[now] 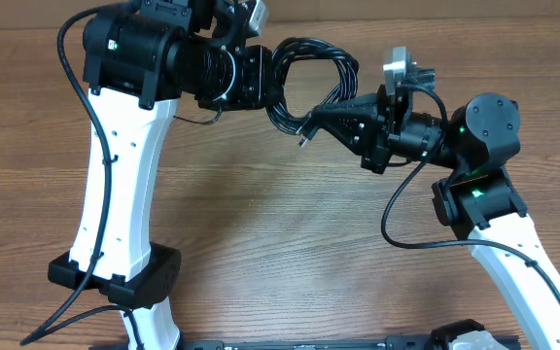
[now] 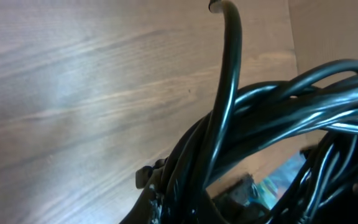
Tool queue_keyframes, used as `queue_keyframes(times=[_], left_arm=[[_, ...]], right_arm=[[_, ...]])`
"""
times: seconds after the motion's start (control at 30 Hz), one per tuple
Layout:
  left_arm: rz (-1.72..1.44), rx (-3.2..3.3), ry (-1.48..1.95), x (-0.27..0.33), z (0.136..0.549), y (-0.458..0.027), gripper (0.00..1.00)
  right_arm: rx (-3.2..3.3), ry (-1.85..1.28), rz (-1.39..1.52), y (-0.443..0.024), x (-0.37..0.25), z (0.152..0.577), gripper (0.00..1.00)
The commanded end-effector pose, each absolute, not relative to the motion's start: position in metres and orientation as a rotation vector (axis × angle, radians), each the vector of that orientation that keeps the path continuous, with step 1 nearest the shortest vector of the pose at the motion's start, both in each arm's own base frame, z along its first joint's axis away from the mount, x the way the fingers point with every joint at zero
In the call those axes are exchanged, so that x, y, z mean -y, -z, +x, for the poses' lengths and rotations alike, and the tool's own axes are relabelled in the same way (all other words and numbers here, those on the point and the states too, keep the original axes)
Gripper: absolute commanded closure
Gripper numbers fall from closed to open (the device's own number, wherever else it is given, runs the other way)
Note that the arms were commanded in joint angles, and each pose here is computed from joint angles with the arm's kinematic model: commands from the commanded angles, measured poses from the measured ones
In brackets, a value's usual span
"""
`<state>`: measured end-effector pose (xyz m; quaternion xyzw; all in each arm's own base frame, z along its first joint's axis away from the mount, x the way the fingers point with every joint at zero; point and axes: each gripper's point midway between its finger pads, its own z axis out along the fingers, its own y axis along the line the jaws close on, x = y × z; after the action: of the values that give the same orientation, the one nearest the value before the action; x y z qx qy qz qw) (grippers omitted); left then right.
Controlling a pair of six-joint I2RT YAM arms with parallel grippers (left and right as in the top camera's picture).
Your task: Untangle cables
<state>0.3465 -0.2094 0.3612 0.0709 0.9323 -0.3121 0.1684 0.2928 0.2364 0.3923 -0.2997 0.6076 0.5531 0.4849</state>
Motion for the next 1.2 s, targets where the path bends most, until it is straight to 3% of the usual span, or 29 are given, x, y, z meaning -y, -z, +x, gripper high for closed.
queue_keyframes(times=[0.0,0.3,0.47,0.97,1.17], left_arm=[[0.172,-2.587,0.769,0.199,0.364,-0.366,0.96],[0.010,-2.490,0.579,0.178,0.397,-0.373,0.96],[-0.047,-2.426,0.578,0.177,0.410,-0.383,0.96],[0.010,-2.423,0.610,0.195,0.402,-0.386,0.96],[0.010,-2.442,0.604,0.194,0.399,-0.383,0.96]], right_arm=[[-1.483,-1.419,-0.708,-0.407,-0.240,0.279,0.96],[-1.481,-1.378,-0.695,-0.410,-0.236,0.275,0.96],[-1.591,-1.230,-0.583,-0.384,-0.229,0.304,0.96],[-1.705,-1.166,-0.565,-0.334,-0.242,0.339,0.96],[-1.629,-1.189,-0.557,-0.354,-0.243,0.340,0.96]])
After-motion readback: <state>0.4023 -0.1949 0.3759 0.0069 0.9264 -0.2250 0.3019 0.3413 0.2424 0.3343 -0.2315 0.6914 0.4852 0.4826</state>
